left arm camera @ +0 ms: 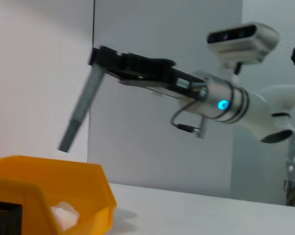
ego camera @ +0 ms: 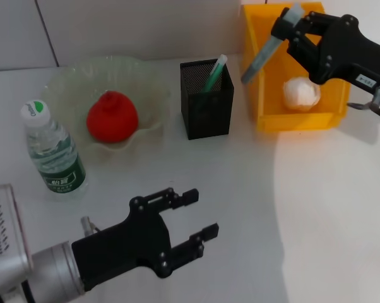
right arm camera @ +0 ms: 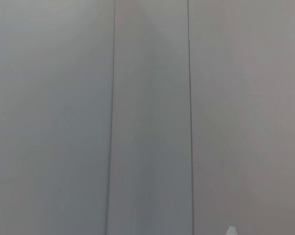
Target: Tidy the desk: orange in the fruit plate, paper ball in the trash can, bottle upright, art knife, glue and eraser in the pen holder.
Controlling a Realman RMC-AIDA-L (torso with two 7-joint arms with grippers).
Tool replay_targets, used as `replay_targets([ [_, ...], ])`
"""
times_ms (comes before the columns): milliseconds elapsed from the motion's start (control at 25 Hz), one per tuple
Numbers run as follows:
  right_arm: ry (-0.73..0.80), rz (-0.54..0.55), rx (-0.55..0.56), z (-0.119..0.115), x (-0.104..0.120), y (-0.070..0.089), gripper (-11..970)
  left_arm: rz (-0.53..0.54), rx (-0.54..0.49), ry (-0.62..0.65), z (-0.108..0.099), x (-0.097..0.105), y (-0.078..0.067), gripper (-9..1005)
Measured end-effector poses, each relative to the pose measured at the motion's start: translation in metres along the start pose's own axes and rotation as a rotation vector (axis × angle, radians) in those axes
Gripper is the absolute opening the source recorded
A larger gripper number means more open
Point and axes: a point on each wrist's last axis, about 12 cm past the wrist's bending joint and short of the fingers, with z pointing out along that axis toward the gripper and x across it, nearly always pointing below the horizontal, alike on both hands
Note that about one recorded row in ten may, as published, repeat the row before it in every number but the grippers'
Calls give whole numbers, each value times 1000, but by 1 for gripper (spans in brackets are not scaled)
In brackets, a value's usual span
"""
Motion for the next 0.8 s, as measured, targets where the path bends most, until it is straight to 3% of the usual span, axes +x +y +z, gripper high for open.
replay_targets([
  [200,-15,-40,34,32,5,-5,141,-23,78,-45,-17,-2,-7,585],
  [800,75,-98,54,73,29,0,142,-108,126,-10,-8,-3,5,651],
])
